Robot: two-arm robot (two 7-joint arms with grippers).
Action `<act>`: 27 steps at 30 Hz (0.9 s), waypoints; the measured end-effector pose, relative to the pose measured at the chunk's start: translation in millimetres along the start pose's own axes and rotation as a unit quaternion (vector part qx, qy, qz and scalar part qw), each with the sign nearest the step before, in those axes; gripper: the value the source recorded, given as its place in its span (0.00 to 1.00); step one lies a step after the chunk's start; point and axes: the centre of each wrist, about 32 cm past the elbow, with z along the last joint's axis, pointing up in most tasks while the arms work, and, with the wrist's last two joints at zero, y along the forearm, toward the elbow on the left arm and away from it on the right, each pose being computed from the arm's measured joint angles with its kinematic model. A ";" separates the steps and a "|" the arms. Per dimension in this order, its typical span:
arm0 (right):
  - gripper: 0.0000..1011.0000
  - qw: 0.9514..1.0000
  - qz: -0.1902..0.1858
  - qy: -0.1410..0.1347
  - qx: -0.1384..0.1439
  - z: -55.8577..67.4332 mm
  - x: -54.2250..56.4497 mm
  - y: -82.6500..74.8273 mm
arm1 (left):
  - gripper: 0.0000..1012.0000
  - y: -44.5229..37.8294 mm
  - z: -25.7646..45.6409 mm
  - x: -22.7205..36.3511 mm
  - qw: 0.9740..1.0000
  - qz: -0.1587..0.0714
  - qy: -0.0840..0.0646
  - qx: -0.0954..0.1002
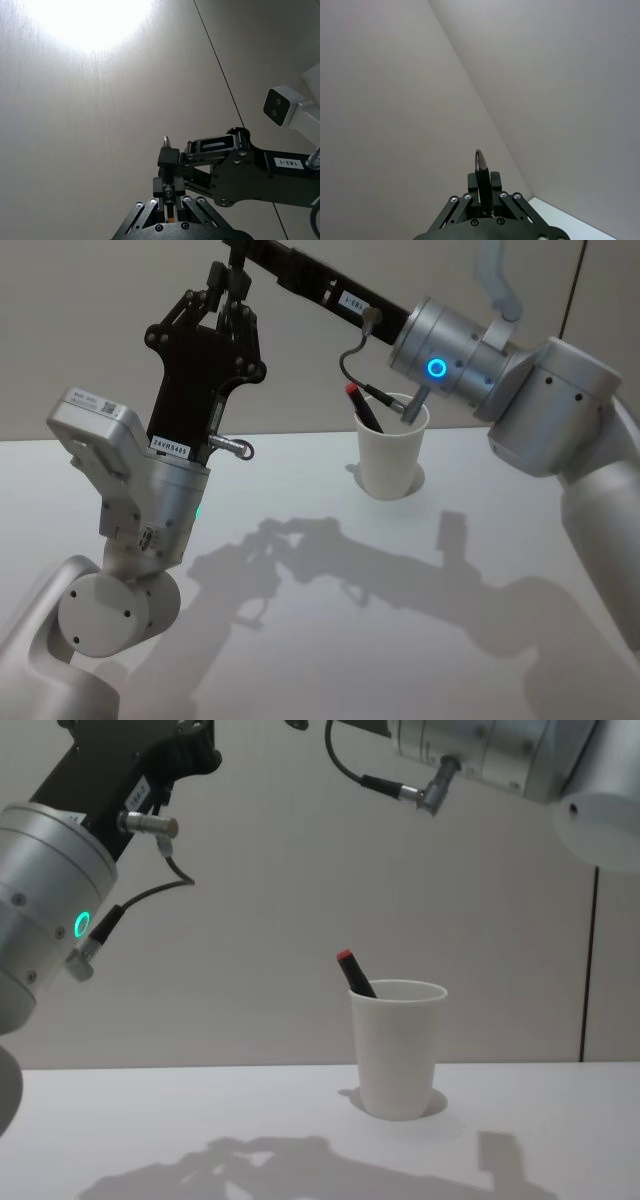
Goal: Place the pen into the pen holder.
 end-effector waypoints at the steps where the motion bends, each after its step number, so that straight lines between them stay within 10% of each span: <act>1: 0.13 1.000 0.000 0.000 0.000 0.0 0.0 0.0 | 0.12 0.0 0.0 0.0 1.000 0.000 0.000 0.000; 27: 0.13 1.000 0.001 0.000 0.000 -0.1 -0.2 0.2 | 0.84 0.0 -0.1 0.0 1.000 0.001 0.000 0.001</act>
